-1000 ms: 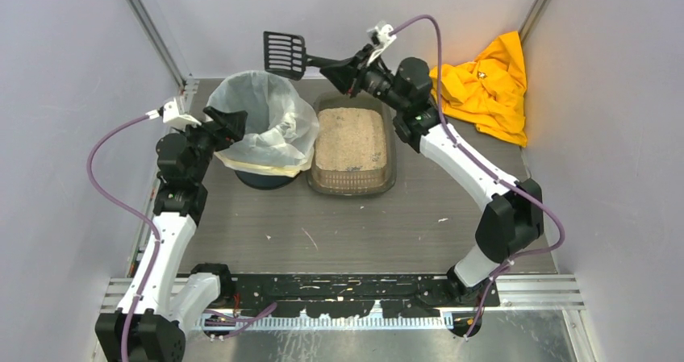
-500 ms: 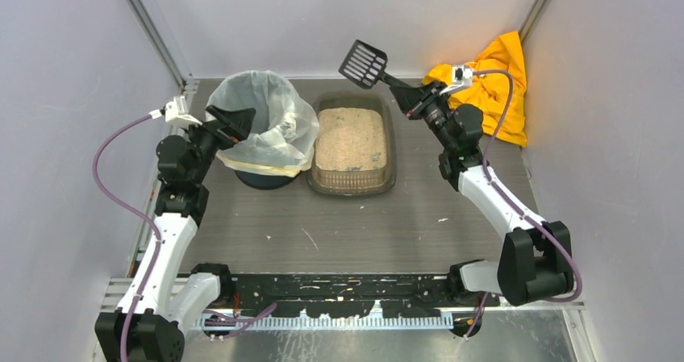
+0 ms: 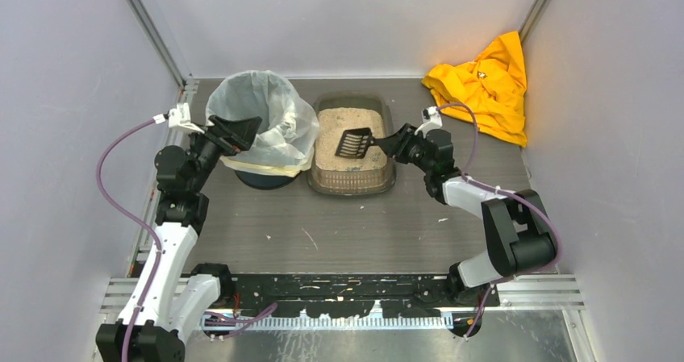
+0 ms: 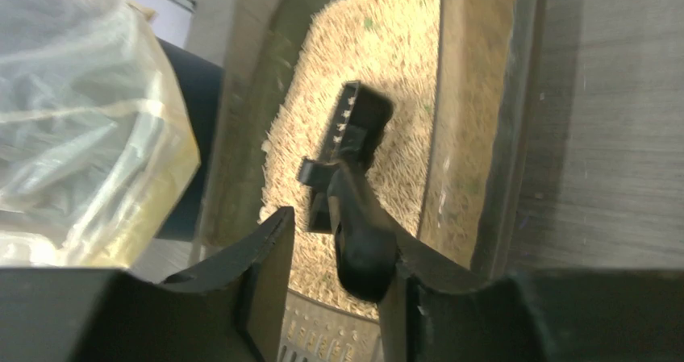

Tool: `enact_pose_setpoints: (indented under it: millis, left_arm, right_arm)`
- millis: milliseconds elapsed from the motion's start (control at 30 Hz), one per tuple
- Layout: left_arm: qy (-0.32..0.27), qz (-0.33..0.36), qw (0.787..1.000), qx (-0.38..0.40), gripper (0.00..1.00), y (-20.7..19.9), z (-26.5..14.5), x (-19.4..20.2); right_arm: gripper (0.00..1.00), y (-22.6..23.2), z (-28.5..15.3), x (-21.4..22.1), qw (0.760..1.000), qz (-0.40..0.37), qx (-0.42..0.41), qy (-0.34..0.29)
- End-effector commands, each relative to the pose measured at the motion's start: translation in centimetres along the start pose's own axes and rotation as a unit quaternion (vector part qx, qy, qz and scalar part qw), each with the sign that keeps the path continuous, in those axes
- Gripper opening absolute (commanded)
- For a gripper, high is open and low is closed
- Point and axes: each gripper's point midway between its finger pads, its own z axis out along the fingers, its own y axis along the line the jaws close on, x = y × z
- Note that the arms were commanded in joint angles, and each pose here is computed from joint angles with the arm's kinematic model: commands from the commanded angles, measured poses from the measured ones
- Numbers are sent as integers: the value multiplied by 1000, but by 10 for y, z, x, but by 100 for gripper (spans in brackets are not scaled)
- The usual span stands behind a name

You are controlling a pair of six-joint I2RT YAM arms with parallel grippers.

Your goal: Clean the litter box

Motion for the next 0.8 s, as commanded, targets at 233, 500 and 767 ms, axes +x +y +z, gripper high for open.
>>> enact_pose_setpoints:
  millis: [233,500,767]
  left_arm:
    - [-10,46,999,8,99,-21,-13,-20]
    - [4,47,999,-16,100,-17,-13,-22]
    - [4,54,998,-32,99,-14,-17,-24]
  right_arm:
    - [77,-1,0,-22,998,-33,32,-48]
    - [81,25,-44,-67,990,-84,50,-105]
    - [82,39,-54,-69,991,-88,33,-95]
